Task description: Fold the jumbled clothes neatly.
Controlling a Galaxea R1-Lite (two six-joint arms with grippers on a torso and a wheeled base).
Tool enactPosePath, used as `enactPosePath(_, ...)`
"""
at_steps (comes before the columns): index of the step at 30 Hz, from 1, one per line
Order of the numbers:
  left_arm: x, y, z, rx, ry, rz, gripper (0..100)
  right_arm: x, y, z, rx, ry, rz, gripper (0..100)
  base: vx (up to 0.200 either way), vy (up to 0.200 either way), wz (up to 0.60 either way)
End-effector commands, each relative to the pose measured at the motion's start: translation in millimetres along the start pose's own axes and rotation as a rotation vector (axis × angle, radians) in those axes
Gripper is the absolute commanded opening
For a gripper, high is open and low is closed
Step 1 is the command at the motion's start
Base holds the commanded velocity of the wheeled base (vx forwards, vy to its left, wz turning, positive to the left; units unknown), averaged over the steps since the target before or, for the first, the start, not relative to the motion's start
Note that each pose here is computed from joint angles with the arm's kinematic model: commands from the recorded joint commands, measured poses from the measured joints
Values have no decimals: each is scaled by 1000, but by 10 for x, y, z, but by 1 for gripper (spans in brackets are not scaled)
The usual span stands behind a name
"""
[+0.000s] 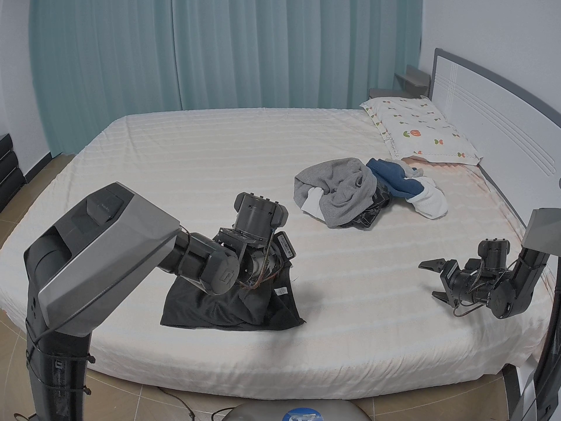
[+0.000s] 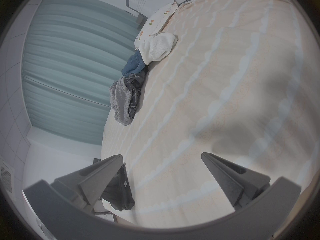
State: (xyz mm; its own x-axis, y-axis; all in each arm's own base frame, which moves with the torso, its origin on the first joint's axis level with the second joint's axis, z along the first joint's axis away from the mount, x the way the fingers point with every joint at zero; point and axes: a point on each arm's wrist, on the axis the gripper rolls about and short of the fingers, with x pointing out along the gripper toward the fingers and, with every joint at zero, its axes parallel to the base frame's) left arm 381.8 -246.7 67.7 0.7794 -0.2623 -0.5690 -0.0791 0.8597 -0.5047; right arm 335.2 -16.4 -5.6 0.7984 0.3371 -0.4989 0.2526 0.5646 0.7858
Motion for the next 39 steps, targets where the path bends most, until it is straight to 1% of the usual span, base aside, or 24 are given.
enactPosePath(1, 83, 14, -46, -2, -1, 15, 100, 0, 0, -1, 0, 1, 0, 100, 0, 0, 0)
enactPosePath(6, 39, 25, -42, -5, -1, 23, 100, 0, -1, -2, 0, 2, -1, 100, 0, 0, 0)
enactPosePath(10, -110, -40, 71, -49, -23, -9, 100, -3, -6, -8, 1, 4, -3, 100, 0, 0, 0)
enactPosePath(11, -199, -81, 180, -82, -38, -44, 100, -5, -9, -11, 2, 5, -4, 100, 0, 0, 0)
enactPosePath(14, -226, -150, 275, -132, -47, -142, 100, -3, -6, -8, 1, 4, -3, 100, 0, 0, 0)
enactPosePath(16, -217, -157, 258, -144, -28, -175, 100, -5, -8, -10, 1, 4, -3, 100, 0, 0, 0)
enactPosePath(18, -217, -157, 258, -144, -28, -175, 100, -5, -8, -10, 1, 4, -3, 100, 0, 0, 0)
enactPosePath(19, -142, -163, 176, -153, -2, -186, 100, -3, -5, -14, 1, 5, -3, 100, 0, 0, 0)
enactPosePath(22, 47, -137, 79, -164, 1, -170, 100, 0, -9, -16, 1, 6, -4, 100, 0, 0, 0)
enactPosePath(23, 47, -137, 79, -164, 1, -170, 100, 0, -9, -16, 1, 6, -4, 100, 0, 0, 0)
enactPosePath(25, 73, -100, 64, -195, 13, -164, 100, 0, -15, -20, 2, 8, -6, 100, 0, 0, 0)
enactPosePath(29, 15, -119, 165, -266, 7, -192, 100, 14, -33, -27, 5, 10, -11, 100, 0, 0, 0)
enactPosePath(32, -121, -149, 315, -348, 54, -267, 100, 20, -23, -44, 2, 15, -9, 100, 0, 0, 0)
enactPosePath(33, -137, -158, 333, -363, 66, -280, 100, 20, -23, -44, 2, 15, -9, 100, 0, 0, 0)
enactPosePath(34, -164, -171, 361, -402, 94, -305, 100, 20, -23, -44, 2, 15, -9, 100, 0, 0, 0)
enactPosePath(36, -154, -167, 350, -417, 110, -310, 100, 20, -23, -44, 2, 15, -9, 100, 0, 0, 0)
enactPosePath(38, -135, -149, 327, -416, 121, -301, 100, 20, -23, -44, 2, 15, -9, 100, 0, 0, 0)
enactPosePath(39, -97, -107, 323, -425, 129, -286, 100, 20, -23, -44, 2, 15, -9, 100, 0, 0, 0)
